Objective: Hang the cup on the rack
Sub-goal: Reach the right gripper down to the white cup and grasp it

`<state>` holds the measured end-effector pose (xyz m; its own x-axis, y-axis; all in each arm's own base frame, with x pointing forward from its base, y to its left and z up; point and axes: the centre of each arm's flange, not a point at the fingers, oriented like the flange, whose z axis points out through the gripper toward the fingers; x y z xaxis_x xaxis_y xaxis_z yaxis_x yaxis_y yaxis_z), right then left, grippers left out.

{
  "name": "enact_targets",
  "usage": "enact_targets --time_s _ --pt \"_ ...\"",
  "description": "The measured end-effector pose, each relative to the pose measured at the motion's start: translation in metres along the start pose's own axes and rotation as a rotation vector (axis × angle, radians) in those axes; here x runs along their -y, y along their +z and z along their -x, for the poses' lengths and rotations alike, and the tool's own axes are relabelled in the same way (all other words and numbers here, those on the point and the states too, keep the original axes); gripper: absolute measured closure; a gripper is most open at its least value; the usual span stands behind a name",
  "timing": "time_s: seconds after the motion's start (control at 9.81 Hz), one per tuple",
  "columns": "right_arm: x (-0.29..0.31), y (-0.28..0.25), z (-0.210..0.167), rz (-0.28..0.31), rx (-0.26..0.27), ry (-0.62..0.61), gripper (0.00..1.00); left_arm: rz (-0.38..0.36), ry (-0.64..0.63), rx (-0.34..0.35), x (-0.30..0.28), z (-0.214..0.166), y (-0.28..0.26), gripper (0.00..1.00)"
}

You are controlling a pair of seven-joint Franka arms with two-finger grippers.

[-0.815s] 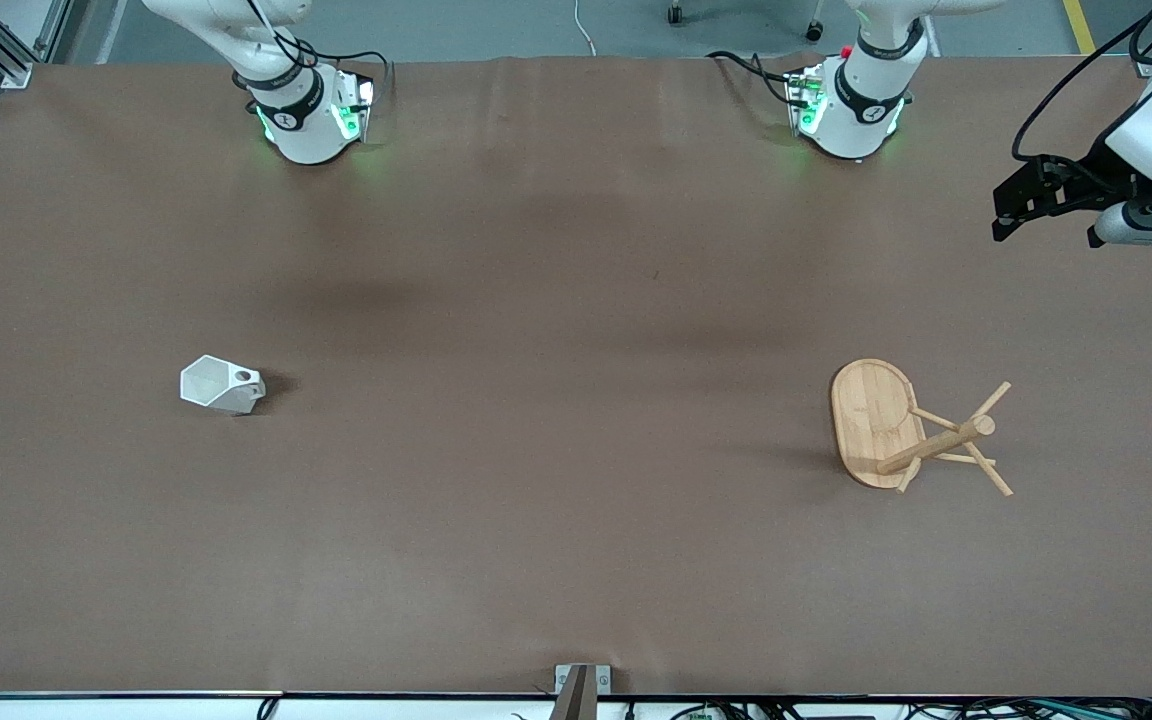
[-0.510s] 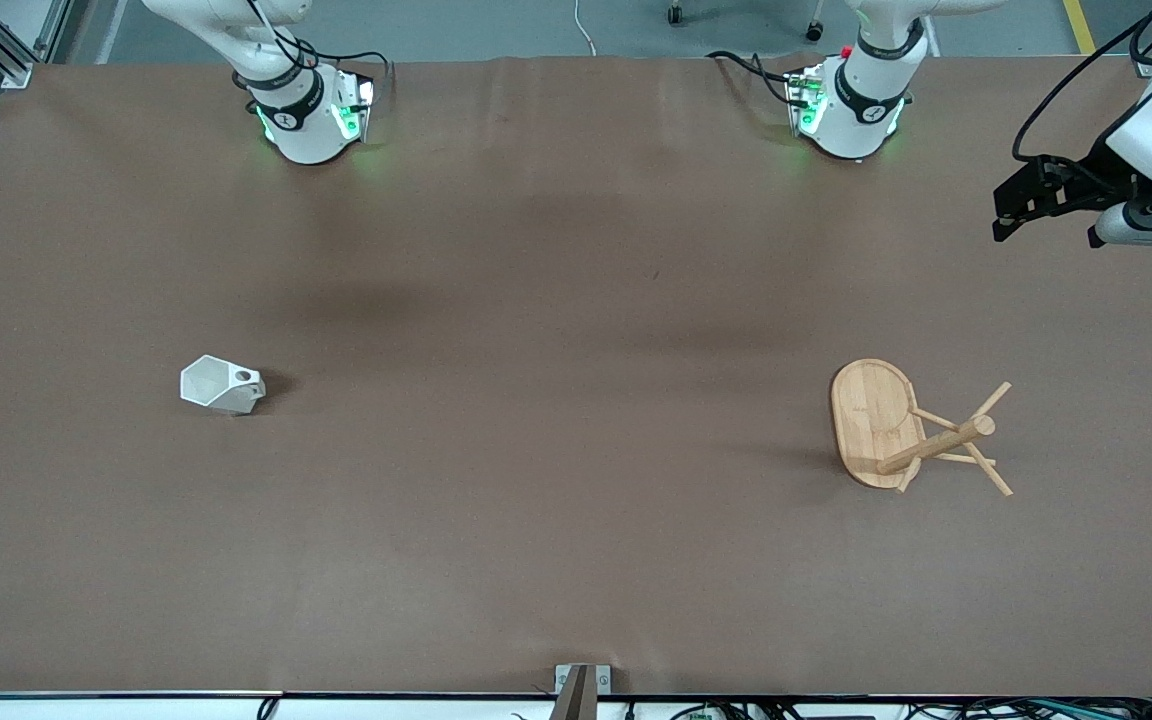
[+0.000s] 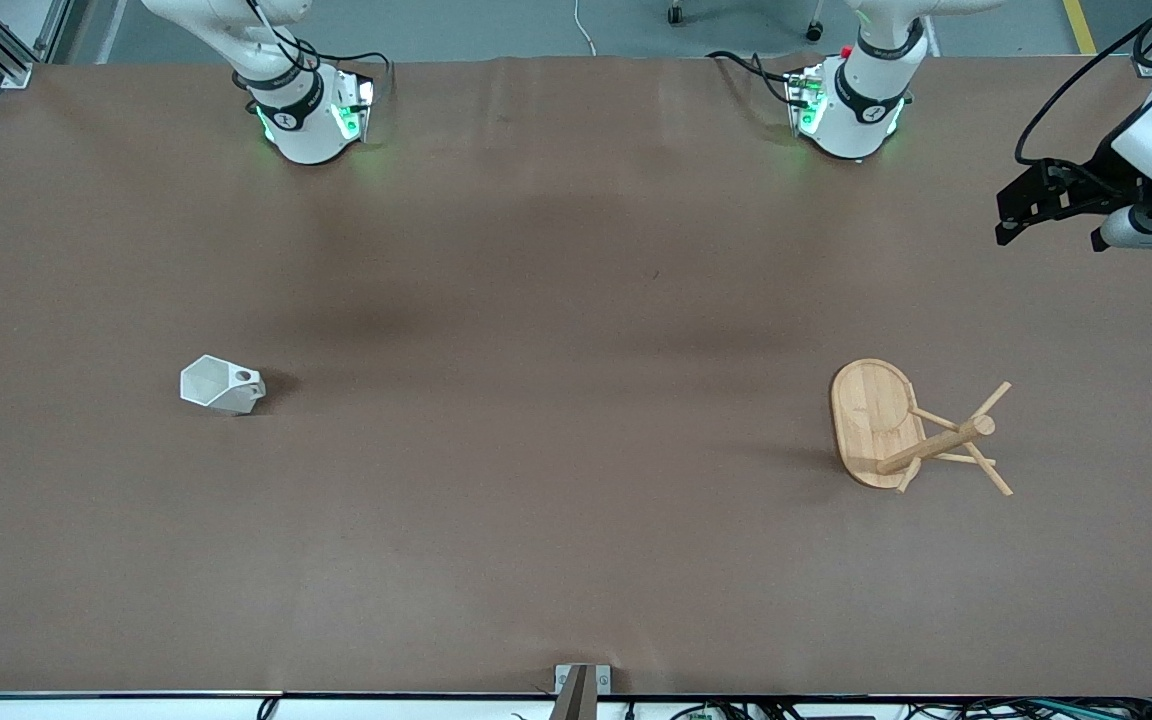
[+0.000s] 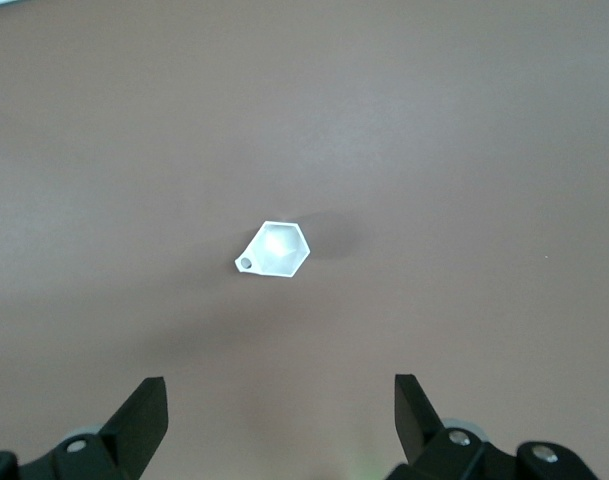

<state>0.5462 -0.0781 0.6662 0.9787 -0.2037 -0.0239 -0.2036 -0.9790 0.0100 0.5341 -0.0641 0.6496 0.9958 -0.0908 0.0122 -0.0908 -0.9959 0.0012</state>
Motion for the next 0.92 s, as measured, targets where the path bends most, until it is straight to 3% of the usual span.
enact_targets --time_s 0.2,0.51,0.92 --pt "0.008 0.039 -0.009 0.003 0.043 -0.047 0.00 0.000 0.000 0.028 0.000 0.002 0.004 0.00" --pt "0.004 0.153 -0.035 0.004 0.063 -0.149 0.00 -0.001 -0.002 0.052 0.001 0.004 0.006 0.00" --pt "-0.016 0.312 -0.042 0.009 0.023 -0.291 0.00 0.000 -0.003 0.054 0.002 0.004 0.006 0.00"
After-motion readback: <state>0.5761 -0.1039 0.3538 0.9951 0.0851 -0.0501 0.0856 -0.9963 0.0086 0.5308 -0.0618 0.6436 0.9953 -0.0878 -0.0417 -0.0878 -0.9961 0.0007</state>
